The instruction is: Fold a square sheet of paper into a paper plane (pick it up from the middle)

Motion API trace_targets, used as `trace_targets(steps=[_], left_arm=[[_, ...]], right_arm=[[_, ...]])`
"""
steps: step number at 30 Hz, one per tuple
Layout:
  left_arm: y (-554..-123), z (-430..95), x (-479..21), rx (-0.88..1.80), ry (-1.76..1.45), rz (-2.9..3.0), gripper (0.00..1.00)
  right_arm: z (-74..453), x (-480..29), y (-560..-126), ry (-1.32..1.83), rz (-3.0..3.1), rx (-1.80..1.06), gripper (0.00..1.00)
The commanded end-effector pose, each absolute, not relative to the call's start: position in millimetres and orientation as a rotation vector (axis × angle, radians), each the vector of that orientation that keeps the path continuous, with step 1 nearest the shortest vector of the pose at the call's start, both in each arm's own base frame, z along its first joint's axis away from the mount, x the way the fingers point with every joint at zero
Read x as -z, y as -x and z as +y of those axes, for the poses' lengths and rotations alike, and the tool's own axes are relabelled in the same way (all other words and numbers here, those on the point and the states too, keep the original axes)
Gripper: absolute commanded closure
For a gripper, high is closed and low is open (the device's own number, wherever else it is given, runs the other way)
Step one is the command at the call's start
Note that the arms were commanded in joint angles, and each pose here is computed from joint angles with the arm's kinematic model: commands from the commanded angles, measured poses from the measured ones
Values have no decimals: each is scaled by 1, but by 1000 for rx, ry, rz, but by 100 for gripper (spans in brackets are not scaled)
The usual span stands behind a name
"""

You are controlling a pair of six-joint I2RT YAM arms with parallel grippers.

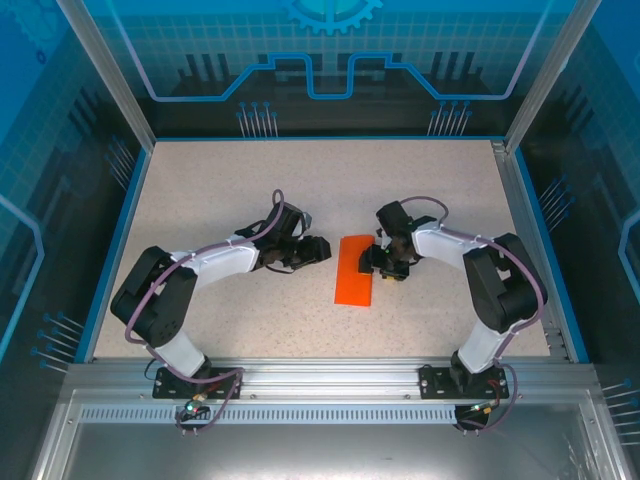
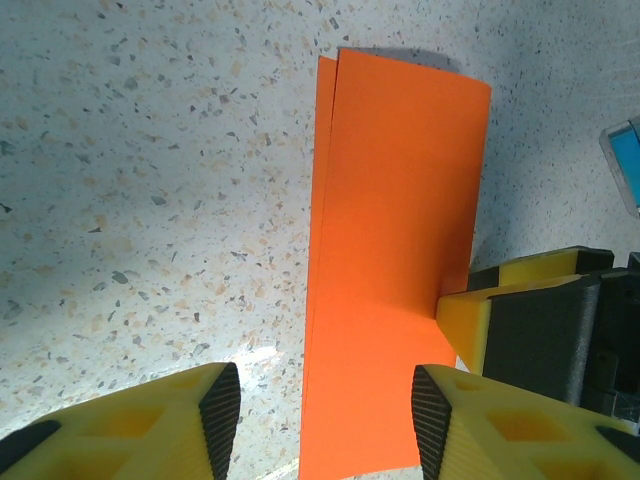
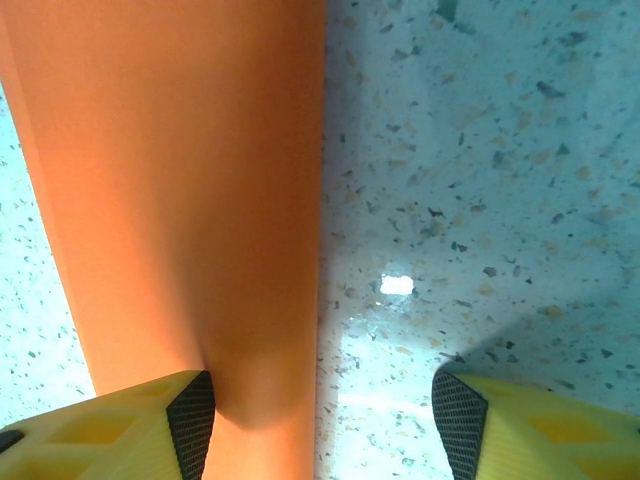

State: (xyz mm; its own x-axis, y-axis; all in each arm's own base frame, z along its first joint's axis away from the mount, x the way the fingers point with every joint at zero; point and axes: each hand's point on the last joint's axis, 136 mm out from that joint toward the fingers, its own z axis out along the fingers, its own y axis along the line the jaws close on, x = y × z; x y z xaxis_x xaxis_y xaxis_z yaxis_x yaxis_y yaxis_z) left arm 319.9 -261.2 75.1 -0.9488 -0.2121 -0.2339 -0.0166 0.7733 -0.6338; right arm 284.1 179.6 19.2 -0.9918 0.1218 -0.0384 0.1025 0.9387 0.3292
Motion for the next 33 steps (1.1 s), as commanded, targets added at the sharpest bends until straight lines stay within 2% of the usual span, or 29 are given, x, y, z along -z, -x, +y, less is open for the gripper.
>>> trace_targets(steps=[1,22,33], left_arm=[[-315,-257,-66,921,171,2711,48],[-314,-258,-61,915,159,2733,49],[-315,-262,-65,941,154,2729,54]], right_arm=[[182,-6,-282,-139,3077,-483,35],[177,8,-279,-100,3167,-318,33],[173,13,-277,-146,3171,-287,33]])
